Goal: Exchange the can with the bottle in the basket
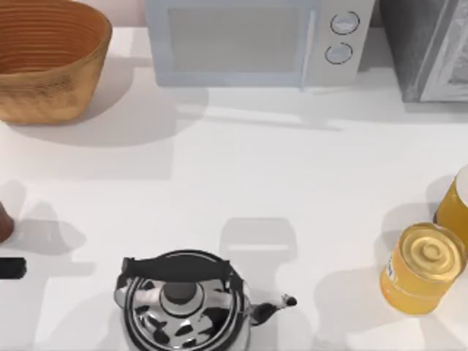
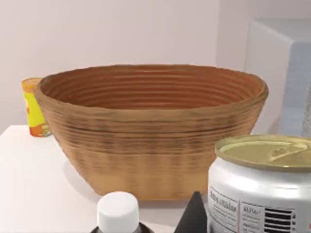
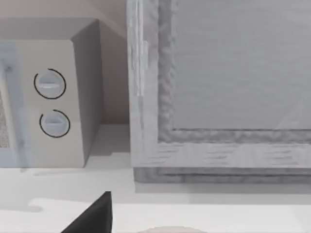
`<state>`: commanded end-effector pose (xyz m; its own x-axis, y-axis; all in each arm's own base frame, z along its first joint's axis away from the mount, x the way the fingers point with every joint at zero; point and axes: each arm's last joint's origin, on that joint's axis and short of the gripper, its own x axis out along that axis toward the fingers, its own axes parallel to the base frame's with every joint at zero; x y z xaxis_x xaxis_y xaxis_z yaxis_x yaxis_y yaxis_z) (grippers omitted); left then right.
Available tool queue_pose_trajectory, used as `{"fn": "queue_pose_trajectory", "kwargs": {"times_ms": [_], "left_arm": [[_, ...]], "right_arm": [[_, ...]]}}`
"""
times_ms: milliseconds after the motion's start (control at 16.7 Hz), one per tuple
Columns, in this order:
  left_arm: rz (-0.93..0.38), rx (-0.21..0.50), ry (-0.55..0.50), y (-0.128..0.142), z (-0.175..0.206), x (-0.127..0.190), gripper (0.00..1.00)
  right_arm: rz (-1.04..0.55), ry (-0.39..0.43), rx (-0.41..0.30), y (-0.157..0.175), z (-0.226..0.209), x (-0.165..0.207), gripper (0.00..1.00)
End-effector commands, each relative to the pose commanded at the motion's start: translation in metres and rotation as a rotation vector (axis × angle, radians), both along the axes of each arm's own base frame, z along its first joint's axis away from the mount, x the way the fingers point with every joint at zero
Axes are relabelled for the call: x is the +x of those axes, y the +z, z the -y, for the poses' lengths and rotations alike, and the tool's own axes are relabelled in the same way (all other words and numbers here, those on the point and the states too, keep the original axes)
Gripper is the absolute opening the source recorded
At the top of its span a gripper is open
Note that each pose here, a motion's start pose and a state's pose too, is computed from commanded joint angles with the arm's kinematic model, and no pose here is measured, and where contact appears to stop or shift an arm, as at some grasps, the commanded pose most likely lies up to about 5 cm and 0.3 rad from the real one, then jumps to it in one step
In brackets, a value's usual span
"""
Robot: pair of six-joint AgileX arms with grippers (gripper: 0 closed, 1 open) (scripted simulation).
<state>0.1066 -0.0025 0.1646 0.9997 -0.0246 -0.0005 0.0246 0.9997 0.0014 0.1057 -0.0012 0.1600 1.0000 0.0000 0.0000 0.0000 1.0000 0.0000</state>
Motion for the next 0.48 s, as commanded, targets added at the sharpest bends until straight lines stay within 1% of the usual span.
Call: {"fn": "queue_pose_trajectory", "kwargs": {"times_ms": [120,240,360,480], "left_arm": [[0.01,-0.001,-0.05,0.011,0.003,0.002,0.0],[0.02,-0.002,-0.123,0.028,0.007,0.008,0.0],[0.027,-0.002,-0.21,0.047,0.012,0.019,0.0],[0.031,-0.001,-0.31,0.066,0.019,0.036,0.0]], "right_arm": [[0.0,0.0,0.0,0.0,0.0,0.0,1.0],[0.0,0.0,0.0,0.0,0.0,0.0,1.0],[0.0,0.0,0.0,0.0,0.0,0.0,1.0],[0.0,0.0,0.0,0.0,0.0,0.0,1.0]]}}
